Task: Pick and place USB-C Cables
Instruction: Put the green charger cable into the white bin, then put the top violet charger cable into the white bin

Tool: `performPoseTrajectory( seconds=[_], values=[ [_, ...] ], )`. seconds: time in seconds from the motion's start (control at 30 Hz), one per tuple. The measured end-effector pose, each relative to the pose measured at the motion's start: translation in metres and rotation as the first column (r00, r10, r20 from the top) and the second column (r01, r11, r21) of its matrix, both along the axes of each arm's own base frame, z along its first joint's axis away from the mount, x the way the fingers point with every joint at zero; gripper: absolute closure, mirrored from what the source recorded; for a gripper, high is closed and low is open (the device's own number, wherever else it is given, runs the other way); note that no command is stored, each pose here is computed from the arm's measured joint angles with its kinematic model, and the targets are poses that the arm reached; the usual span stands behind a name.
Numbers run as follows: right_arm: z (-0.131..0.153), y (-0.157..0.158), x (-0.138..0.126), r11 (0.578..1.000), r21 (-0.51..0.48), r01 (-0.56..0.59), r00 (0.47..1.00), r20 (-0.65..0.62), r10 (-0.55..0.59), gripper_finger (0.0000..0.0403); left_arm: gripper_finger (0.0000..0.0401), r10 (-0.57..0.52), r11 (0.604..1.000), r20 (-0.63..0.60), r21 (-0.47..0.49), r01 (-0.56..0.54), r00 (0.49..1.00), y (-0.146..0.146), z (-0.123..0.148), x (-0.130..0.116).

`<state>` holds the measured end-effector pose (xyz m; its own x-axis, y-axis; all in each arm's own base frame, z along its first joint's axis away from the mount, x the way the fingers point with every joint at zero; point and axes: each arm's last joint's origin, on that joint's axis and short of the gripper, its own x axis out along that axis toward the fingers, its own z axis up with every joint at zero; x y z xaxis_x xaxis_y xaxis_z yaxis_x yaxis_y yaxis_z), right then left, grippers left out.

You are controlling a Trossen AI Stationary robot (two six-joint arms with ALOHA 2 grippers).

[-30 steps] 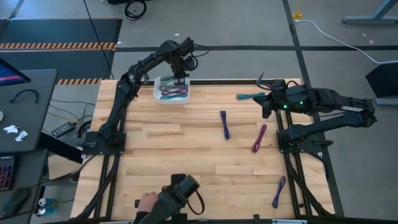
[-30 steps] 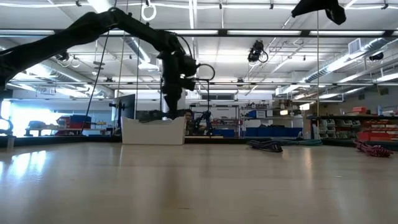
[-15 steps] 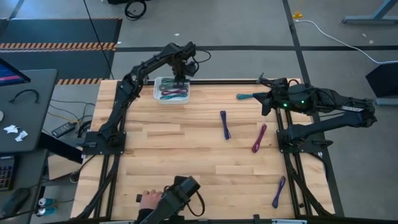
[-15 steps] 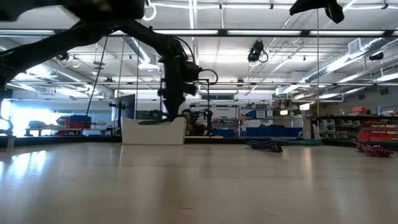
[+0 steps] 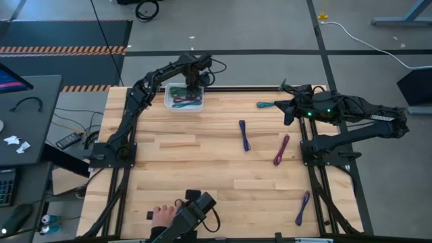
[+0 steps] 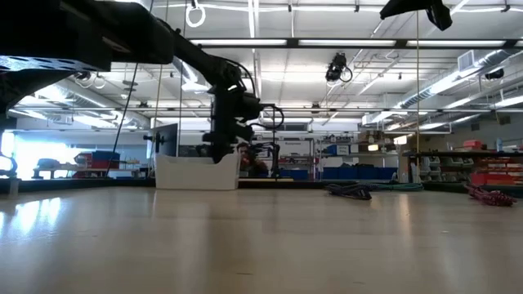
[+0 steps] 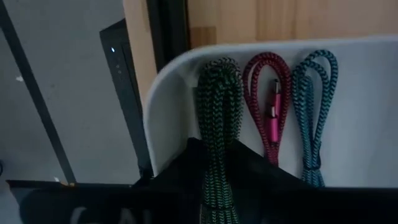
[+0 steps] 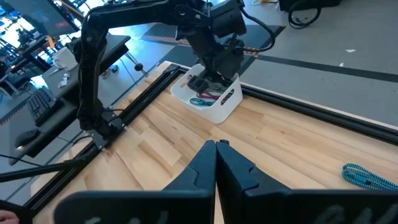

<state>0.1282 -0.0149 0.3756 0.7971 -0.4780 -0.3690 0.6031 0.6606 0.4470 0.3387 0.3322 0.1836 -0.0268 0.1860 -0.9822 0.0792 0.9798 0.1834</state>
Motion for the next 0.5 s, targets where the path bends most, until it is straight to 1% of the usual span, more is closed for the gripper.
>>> performPoseTrajectory(
  seconds=[0.17,0.3,0.4,0.5],
  values=[
    [0.000,0.000,0.000,1.000,0.004,-0.007,1.000,0.001,0.007,0.0394,0.0297,0.002,1.000,-0.006,-0.007,-0.003,1.000,-0.001,0.000,0.000],
    [0.000,0.000,0.000,1.000,0.007,-0.017,1.000,0.000,0.017,0.0394,0.0249,0.041,0.998,-0.040,-0.037,-0.043,0.998,-0.004,0.000,-0.004],
    [0.000,0.000,0.000,1.000,0.001,-0.020,1.000,-0.004,0.020,0.0394,0.0213,0.115,0.992,-0.095,-0.041,-0.119,0.989,-0.008,0.007,-0.008],
    [0.000,0.000,0.000,1.000,-0.005,-0.023,1.000,-0.008,0.023,0.0393,0.0190,0.218,0.974,-0.099,-0.037,-0.223,0.971,-0.010,0.022,-0.010]
  ],
)
